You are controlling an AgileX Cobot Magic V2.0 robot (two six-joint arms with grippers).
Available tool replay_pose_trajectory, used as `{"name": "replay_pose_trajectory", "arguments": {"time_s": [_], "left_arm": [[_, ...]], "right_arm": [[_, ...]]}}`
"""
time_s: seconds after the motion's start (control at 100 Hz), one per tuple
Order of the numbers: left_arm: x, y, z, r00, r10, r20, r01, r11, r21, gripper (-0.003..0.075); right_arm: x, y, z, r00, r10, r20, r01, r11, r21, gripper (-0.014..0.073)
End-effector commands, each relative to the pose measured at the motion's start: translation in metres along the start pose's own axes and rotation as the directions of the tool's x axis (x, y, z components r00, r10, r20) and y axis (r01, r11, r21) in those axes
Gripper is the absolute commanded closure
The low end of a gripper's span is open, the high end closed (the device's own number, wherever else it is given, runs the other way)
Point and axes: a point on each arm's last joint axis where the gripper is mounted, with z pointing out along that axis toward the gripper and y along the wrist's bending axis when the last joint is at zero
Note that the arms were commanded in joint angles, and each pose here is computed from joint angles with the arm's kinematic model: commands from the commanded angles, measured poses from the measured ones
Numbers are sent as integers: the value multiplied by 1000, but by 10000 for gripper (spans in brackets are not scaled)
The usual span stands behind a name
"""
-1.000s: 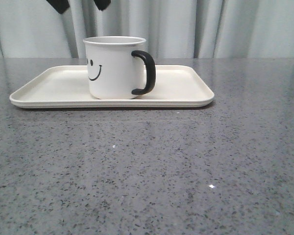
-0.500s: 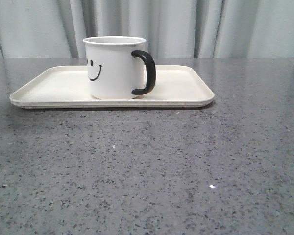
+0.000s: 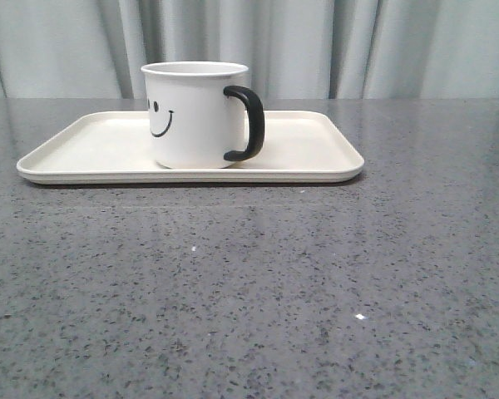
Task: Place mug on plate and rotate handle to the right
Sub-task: 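Open the left gripper and lift it out of the mug, then lower the right gripper into the mug rim and grasp it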
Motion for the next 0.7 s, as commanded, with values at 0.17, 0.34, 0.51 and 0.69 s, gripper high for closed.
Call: {"name": "replay_pose_trajectory", "arguments": {"time_s": [0.17, 0.34, 0.51, 0.69], "left_arm": [[-6, -2, -4, 995, 0, 97, -4, 999, 37, 229], [-7, -3, -4, 995, 0, 102, -4, 999, 40, 229], [-7, -3, -4, 995, 0, 102, -4, 999, 40, 229], [-7, -3, -4, 995, 0, 102, -4, 999, 40, 229]], "right_arm": [[-30, 15, 14, 999, -10, 42, 16, 989, -148, -61], [-58, 31, 38, 1000, -26, 0, 24, 952, -306, -61], [-92, 39, 74, 999, -38, -32, 24, 935, -354, -61], [-114, 61, 124, 993, -91, -76, 52, 908, -415, -61]]}}
